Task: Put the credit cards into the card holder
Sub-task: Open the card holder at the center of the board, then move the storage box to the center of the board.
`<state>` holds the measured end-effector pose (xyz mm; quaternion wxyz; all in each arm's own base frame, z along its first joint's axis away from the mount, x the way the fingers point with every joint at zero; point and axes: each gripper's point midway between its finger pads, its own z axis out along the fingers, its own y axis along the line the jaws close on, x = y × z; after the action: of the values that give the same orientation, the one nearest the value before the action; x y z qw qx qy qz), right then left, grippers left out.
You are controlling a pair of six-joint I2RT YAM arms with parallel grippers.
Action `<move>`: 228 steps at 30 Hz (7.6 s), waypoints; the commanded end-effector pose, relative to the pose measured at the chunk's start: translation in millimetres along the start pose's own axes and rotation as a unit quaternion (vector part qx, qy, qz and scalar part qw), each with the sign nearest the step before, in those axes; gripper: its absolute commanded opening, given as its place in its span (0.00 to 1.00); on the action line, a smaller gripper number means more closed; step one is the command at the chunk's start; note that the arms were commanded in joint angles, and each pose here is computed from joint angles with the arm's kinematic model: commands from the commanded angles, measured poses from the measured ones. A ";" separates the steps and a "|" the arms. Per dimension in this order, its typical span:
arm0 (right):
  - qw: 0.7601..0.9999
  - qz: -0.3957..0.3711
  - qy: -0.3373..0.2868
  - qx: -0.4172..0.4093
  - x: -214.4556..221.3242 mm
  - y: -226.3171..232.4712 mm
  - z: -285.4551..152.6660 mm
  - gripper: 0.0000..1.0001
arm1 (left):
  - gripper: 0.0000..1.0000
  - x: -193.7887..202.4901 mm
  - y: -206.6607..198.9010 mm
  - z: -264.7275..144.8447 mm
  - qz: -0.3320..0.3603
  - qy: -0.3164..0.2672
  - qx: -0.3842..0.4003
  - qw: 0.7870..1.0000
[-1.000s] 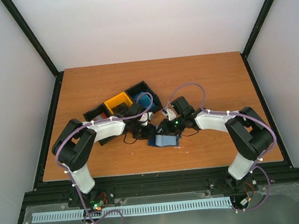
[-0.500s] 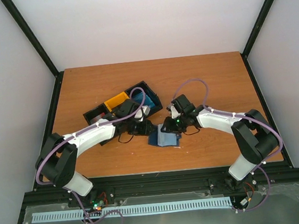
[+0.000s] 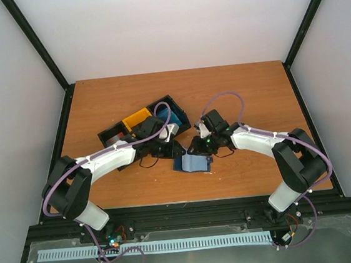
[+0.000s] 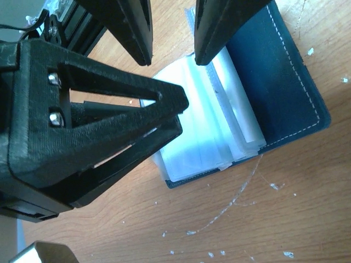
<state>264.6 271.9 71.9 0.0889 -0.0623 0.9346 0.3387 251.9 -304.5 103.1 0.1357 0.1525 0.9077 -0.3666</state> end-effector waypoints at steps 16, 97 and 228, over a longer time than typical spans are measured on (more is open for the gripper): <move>0.997 -0.005 0.045 -0.068 11.4 21.8 27.7 0.34 | 0.11 13.1 26.4 10.5 -0.034 0.011 -0.048 0.998; 0.991 0.050 0.041 0.115 26.8 -40.2 2.3 0.03 | 0.07 41.0 43.1 33.9 0.009 0.020 -0.015 1.000; 0.984 -0.049 0.022 0.170 -84.8 -34.0 44.3 0.34 | 0.42 -15.4 215.6 -132.0 -0.204 -0.079 -0.333 0.917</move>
<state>350.1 268.3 38.7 0.0910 -0.0979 0.9764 0.1694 320.0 -58.8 65.1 0.1682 -0.1452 0.9735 -0.0547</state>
